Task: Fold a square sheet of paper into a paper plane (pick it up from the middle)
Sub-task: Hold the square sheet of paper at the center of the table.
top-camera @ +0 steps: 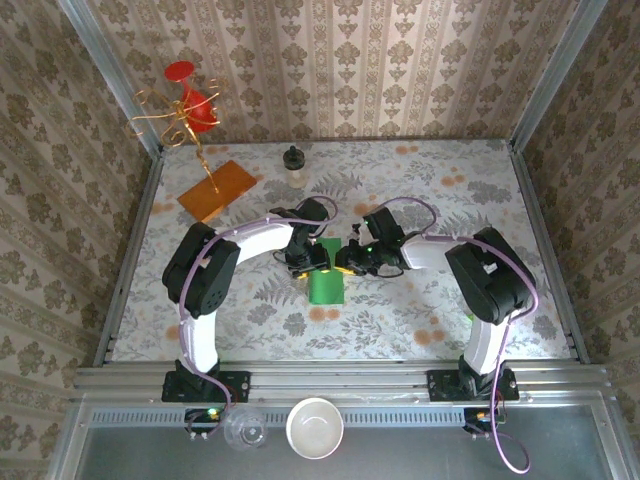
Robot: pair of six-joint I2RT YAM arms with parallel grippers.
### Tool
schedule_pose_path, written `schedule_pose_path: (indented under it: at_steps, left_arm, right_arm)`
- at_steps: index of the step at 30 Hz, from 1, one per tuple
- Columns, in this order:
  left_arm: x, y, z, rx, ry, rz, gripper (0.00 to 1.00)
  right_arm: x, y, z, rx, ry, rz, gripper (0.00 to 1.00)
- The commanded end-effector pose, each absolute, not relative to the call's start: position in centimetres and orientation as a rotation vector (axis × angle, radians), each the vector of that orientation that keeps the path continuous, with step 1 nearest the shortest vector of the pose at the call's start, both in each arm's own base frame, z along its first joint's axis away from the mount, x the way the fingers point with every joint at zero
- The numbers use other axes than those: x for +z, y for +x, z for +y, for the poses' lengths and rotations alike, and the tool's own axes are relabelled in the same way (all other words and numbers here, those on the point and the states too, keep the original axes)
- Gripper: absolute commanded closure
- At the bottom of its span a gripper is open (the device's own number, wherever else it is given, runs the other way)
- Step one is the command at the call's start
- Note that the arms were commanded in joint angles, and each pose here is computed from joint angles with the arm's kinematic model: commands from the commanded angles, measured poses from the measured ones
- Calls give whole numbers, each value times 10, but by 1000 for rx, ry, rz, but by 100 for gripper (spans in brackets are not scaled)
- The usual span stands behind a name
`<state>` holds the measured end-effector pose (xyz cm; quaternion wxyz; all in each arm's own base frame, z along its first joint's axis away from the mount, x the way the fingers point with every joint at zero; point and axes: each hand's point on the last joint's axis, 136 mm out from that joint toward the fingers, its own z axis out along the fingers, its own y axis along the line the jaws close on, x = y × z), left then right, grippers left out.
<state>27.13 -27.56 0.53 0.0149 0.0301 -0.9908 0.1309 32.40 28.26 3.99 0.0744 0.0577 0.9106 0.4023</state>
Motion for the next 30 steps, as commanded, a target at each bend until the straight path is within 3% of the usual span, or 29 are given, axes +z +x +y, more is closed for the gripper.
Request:
schedule_pose_path:
  at_steps: [1, 11, 19, 25, 30]
  left_arm:
    - [-87, 222, -254, 207, 81, -2903, 49]
    - [-88, 221, -253, 208, 81, -2901, 49]
    - [-79, 224, -255, 237, 79, -2921, 50]
    - [-27, 254, -279, 530, 130, -2970, 49]
    - [40, 291, -273, 703, 164, -3090, 42]
  right_arm:
    - [40, 333, 288, 1216, 185, 2722, 80]
    - [22, 330, 289, 1202, 189, 2779, 84]
    - [-23, 309, 264, 1013, 246, 2933, 87]
    - [-54, 287, 240, 819, 258, 3065, 89]
    - [-72, 275, 226, 699, 272, 3151, 90]
